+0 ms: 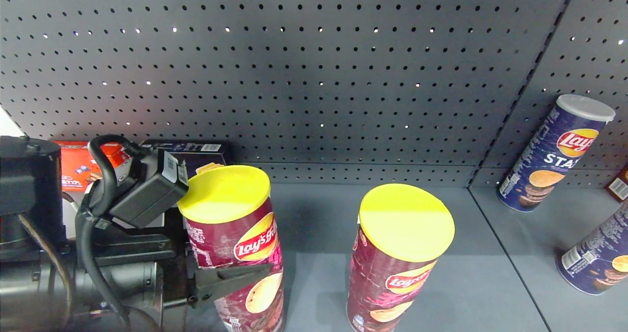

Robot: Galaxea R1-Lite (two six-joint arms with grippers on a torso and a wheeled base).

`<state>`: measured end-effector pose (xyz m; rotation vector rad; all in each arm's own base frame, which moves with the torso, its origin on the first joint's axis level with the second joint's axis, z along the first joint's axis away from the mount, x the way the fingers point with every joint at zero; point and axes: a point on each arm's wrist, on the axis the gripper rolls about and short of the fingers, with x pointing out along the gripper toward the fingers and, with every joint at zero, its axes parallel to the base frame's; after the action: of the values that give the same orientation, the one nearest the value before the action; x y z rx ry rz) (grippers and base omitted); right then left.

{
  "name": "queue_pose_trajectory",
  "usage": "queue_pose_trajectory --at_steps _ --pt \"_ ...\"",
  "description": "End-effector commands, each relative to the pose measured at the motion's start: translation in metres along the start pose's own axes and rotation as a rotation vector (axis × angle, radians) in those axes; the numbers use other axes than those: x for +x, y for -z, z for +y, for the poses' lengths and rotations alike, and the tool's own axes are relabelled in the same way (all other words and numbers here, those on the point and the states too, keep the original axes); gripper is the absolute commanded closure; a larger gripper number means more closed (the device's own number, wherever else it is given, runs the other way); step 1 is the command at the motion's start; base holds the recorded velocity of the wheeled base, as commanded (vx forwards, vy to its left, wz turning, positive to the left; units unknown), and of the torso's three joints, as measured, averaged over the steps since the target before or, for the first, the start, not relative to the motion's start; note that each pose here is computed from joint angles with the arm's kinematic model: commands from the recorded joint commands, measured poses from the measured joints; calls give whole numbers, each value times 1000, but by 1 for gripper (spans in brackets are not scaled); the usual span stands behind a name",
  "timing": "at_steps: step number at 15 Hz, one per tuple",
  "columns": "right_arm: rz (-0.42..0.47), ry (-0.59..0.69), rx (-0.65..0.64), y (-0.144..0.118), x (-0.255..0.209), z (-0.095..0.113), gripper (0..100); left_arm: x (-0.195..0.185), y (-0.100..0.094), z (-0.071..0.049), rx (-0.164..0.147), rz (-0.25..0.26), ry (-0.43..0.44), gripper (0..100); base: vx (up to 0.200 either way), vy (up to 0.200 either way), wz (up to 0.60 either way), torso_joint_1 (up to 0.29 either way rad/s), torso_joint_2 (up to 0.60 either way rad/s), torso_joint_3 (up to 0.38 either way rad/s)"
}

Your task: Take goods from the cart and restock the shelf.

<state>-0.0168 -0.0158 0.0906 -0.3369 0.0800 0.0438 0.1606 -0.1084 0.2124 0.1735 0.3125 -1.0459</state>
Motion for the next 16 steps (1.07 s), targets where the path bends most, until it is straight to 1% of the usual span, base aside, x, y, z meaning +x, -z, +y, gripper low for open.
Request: queue_pose_trajectory --at_steps 1,3,4,6,7,8,9,10,11,13,14,16 --pt "82 150 -2 -3 0 3 0 0 0 -1 2 -2 7 100 0 0 0 0 0 0" --pt "91 220 9 -3 -2 4 0 1 0 -2 5 1 11 100 0 0 0 0 0 0" --pt "97 253 31 -2 -3 5 0 1 4 -3 0 11 18 100 0 0 0 0 0 0" --pt "93 260 81 -2 -2 5 0 0 10 -4 -4 22 20 100 0 0 0 0 0 0" --pt "97 271 85 -2 -3 5 0 -4 11 -6 -2 19 21 100 0 0 0 0 0 0" --pt "116 334 81 -2 -3 5 0 -5 12 -7 -4 18 19 100 0 0 0 0 0 0" --pt "165 468 61 -3 -5 7 0 -7 12 -8 -1 12 18 100 0 0 0 0 0 0" --pt "201 570 69 -4 -5 9 0 -8 13 -9 -2 13 20 100 0 0 0 0 0 0" --pt "207 592 77 -4 -6 10 0 -7 13 -9 -1 13 21 100 0 0 0 0 0 0" --pt "187 580 127 -3 -5 11 0 -7 12 -9 0 9 30 100 0 0 0 0 0 0" --pt "161 527 175 -3 -4 12 0 -7 12 -9 0 9 30 100 0 0 0 0 0 0" --pt "146 476 184 -2 -3 13 0 -7 11 -9 1 8 30 100 0 0 0 0 0 0"
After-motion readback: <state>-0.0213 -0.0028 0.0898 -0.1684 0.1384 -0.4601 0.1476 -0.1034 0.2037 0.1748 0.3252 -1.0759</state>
